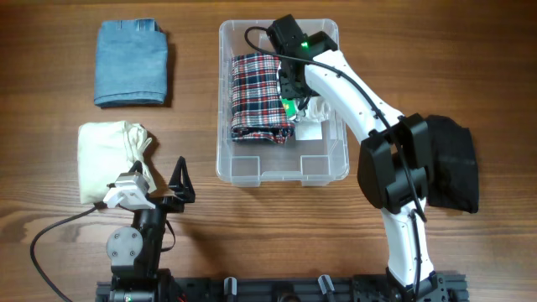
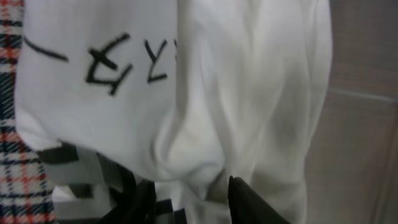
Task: Pack container
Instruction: 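Release the t-shirt and move the right gripper right toward the black garment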
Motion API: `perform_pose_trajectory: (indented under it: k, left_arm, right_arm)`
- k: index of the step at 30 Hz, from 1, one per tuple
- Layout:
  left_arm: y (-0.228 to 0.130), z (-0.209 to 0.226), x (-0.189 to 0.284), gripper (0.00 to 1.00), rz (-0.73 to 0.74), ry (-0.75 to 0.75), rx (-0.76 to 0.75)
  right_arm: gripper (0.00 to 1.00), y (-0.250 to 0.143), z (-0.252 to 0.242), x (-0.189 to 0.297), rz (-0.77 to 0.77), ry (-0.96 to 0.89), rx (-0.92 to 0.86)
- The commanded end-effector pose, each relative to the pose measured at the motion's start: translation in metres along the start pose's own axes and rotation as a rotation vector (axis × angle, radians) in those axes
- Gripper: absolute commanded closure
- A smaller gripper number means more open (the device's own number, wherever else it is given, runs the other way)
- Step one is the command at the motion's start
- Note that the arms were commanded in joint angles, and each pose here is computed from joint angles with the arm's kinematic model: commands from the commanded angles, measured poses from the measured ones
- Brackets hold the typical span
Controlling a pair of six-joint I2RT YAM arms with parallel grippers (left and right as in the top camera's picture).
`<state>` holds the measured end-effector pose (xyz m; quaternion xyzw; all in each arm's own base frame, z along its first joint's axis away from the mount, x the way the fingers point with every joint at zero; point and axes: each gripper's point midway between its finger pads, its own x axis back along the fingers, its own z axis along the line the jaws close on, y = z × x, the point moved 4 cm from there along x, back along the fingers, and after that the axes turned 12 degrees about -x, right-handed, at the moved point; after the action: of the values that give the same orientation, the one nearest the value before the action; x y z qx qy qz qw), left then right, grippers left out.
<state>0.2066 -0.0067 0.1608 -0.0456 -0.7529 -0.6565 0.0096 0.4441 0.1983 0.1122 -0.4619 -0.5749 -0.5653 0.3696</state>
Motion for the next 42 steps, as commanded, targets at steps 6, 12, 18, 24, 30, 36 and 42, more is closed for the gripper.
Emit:
perform_pose_trajectory:
  k: [6,12,18,24,30,36,42]
  left_arm:
    - [-0.002,0.003,0.000,0.00,0.007,0.014,-0.005]
    - [-0.002,0.003,0.000,0.00,0.007,0.014,-0.004]
    - [-0.002,0.003,0.000,0.00,0.007,0.015,-0.004]
    - [-0.002,0.003,0.000,0.00,0.007,0.014,-0.005]
    - [-0.002,0.003,0.000,0.00,0.007,0.014,-0.004]
    - [-0.002,0.003,0.000,0.00,0.007,0.014,-0.004]
    - [-0.002,0.003,0.000,0.00,0.007,0.014,-0.004]
  right_arm:
    - [0.18,0.035,-0.035,0.170,-0.275,0.211,-0.109]
    - [0.00,0.023,-0.113,0.208,-0.273,0.128,-0.220]
    - [0.00,0.017,-0.227,0.184,-0.150,-0.035,-0.519]
    - [0.00,0.020,-0.292,0.175,-0.136,0.018,-0.728]
    - [0.00,0.026,-0.315,0.175,-0.183,0.010,-0.781]
    - [0.00,0.040,-0.316,0.178,-0.251,0.043,-0.872]
    - [0.00,0.047,-0.317,0.180,-0.287,0.064,-0.947]
